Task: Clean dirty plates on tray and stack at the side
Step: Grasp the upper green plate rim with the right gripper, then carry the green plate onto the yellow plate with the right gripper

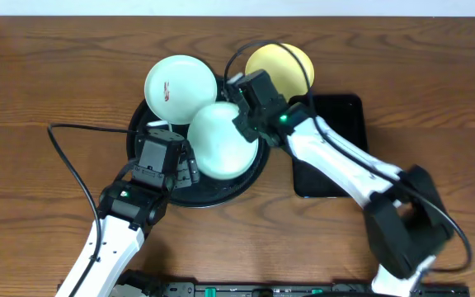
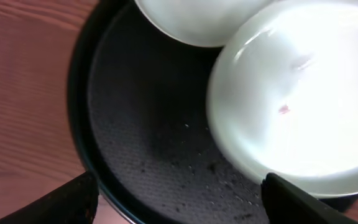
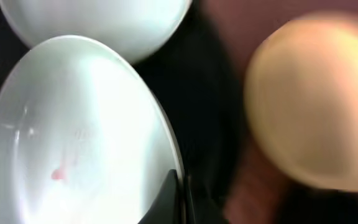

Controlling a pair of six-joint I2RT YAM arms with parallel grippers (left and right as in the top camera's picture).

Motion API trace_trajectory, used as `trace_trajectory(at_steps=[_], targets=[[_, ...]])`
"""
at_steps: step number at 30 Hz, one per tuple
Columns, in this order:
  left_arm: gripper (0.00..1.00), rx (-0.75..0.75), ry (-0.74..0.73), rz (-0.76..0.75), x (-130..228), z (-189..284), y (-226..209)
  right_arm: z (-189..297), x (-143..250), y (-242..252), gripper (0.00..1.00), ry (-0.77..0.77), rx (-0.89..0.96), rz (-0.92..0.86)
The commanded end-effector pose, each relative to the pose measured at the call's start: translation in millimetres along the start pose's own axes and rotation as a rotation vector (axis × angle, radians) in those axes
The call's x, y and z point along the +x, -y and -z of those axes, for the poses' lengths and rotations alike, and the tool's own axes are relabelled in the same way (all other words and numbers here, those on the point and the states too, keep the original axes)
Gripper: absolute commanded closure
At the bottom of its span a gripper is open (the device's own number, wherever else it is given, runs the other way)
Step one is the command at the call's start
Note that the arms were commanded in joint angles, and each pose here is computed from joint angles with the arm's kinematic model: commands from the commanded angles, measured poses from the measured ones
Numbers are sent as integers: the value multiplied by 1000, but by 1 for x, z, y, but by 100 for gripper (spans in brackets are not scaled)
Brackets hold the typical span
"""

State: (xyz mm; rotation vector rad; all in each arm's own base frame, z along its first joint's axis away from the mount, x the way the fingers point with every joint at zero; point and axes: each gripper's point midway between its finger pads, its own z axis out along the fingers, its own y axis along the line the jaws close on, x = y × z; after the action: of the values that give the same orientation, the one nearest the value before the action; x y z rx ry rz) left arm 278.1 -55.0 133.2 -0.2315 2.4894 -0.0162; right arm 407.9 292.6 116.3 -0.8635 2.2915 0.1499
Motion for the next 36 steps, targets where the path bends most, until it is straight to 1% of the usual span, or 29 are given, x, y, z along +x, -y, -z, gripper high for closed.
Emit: trace_trajectory(at_steps=[1,7,10,13,17,22,26,36], targets=[[14,-51,31,-9,-8,2,-8,31,-32,21,99,86,156,79],[14,-51,31,-9,-8,2,-8,44,-45,31,99,110,333,174],[14,-50,32,-9,-8,2,-8,58,-59,38,99,150,480,181],[13,-50,32,-9,-8,2,-8,69,-72,35,99,197,555,192],[13,-51,31,-9,-8,2,-8,75,-78,24,99,224,580,195],[13,-50,32,-9,-8,2,-8,87,-80,22,99,229,697,198],[13,-50,32,-9,-8,2,-8,93,-83,22,99,236,751,204],[13,-50,32,-8,-8,2,-8,97,-87,10,99,253,756,228]])
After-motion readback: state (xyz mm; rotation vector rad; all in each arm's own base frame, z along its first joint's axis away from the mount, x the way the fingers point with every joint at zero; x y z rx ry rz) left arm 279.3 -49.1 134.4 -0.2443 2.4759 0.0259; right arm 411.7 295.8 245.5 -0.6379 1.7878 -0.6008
